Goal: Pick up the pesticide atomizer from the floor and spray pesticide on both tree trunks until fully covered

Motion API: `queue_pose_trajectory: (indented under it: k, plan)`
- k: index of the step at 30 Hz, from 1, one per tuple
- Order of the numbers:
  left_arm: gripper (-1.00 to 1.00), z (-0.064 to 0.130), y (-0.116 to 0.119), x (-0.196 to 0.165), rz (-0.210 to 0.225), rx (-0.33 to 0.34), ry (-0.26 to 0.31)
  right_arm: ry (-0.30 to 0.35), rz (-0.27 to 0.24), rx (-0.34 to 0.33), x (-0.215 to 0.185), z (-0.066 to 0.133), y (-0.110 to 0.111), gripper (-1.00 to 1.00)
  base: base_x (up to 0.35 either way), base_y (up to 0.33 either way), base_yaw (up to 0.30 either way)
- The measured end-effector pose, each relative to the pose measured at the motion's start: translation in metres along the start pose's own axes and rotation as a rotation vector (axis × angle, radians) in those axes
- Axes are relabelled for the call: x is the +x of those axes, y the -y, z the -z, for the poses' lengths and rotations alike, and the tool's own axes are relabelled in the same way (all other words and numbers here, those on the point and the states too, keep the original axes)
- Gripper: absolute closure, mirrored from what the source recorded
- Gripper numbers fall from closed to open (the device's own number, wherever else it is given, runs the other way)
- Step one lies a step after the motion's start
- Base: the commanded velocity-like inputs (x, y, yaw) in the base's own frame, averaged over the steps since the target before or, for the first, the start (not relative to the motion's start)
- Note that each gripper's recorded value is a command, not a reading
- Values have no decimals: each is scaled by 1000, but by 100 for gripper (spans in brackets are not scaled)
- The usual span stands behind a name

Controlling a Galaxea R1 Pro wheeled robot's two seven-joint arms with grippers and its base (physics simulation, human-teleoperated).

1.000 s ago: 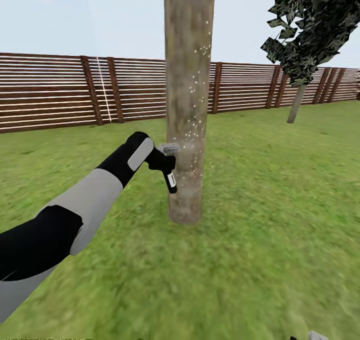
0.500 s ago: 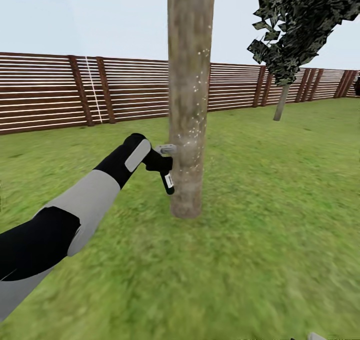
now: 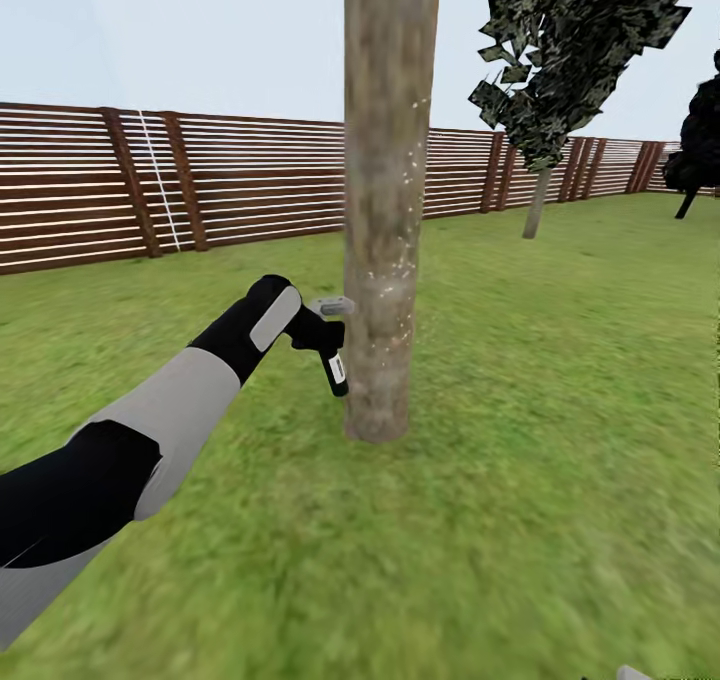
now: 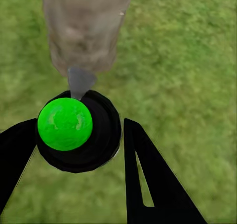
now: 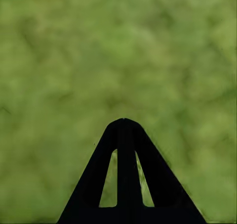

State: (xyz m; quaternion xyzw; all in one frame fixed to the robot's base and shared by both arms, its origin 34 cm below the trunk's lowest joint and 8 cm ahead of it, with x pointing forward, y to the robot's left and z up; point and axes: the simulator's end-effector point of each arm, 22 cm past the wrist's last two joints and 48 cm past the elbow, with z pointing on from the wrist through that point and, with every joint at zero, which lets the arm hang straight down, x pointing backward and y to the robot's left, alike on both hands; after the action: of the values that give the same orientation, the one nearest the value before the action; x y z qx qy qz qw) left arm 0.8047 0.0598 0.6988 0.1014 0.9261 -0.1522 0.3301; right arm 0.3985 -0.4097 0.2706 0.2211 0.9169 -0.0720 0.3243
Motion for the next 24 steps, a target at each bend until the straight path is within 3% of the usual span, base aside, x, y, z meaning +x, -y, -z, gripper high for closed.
queue_pose_trajectory:
  k: [7, 17, 24]
  plan:
    - [100, -7, -2, 11, 5, -1, -18, 0, 0, 0, 0, 0, 0, 100, 158, 342, -124]
    - [100, -10, -3, 17, 9, -1, -27, 1, -2, 0, 0, 0, 0, 100, 175, 340, -271]
    - [100, -12, -3, 19, 0, -6, -32, -1, -5, -1, 0, 0, 0, 100, -34, 230, -193]
